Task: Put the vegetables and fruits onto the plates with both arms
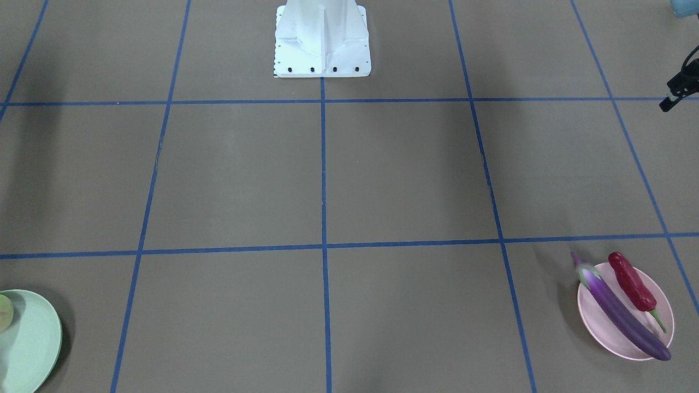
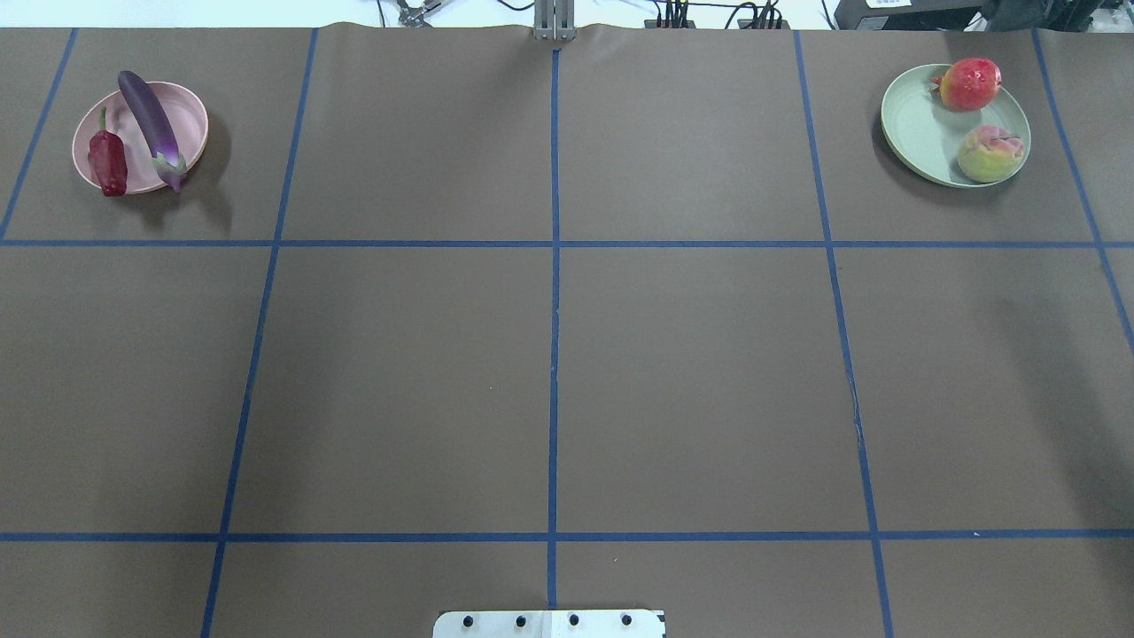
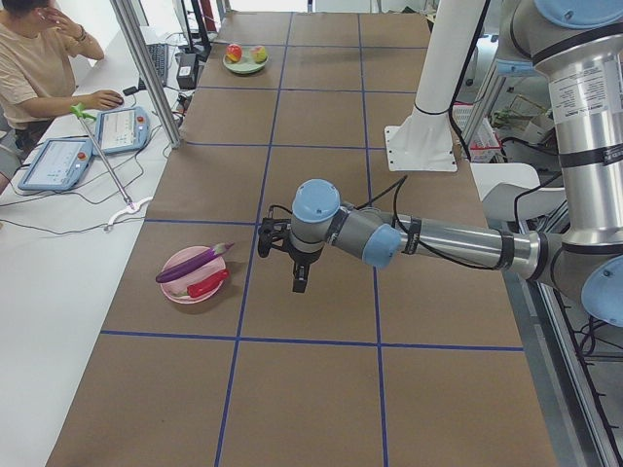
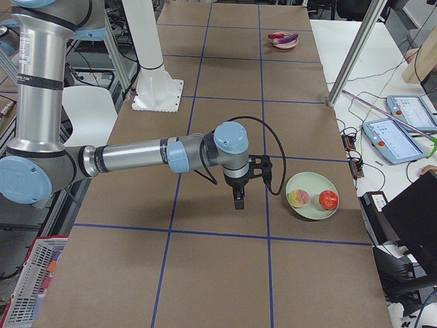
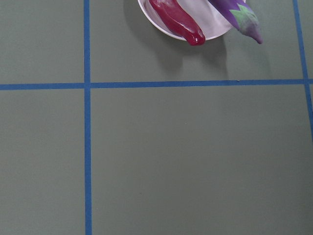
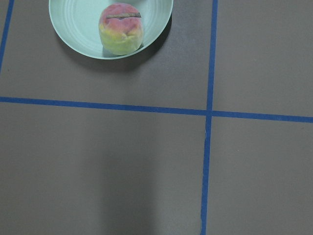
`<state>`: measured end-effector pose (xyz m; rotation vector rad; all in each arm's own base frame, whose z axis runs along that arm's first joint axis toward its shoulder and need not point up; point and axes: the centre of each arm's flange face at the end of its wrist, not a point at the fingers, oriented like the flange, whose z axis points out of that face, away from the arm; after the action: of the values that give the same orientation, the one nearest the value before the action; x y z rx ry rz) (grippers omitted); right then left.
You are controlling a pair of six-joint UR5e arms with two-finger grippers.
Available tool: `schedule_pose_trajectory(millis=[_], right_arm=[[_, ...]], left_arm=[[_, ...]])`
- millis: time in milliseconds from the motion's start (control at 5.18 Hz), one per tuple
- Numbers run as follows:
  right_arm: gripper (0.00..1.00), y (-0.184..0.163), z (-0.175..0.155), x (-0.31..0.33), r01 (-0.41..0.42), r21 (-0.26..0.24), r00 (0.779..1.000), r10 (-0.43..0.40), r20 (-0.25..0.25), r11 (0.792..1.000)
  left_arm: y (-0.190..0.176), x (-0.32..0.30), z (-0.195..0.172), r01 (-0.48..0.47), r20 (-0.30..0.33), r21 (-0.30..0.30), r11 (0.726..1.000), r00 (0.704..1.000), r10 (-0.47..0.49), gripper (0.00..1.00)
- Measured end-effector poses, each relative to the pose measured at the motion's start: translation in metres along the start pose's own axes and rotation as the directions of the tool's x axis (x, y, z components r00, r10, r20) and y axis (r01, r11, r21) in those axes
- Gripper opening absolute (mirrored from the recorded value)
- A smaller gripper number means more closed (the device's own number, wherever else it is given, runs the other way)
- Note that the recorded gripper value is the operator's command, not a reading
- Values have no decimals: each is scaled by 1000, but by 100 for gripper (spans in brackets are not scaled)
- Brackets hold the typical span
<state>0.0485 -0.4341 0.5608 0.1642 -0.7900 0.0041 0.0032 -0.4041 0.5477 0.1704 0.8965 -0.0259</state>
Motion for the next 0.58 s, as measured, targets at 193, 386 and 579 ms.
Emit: schedule_pose_trajectory(millis=[193, 386, 579], right_arm=[[100, 4, 0, 1, -2, -2, 1000, 2, -5, 1000], [100, 5, 0, 1, -2, -2, 1000, 2, -7, 1000], [100, 5, -1, 1, -2, -1, 1000, 2, -7, 1000]], left_arm=[[1, 0, -1, 2, 0, 0, 1000, 1000, -2, 100], [2, 1, -2, 1, -2, 1, 1000, 1000, -1, 100], [1, 2, -2, 0, -2, 2, 1000, 1000, 0, 100]])
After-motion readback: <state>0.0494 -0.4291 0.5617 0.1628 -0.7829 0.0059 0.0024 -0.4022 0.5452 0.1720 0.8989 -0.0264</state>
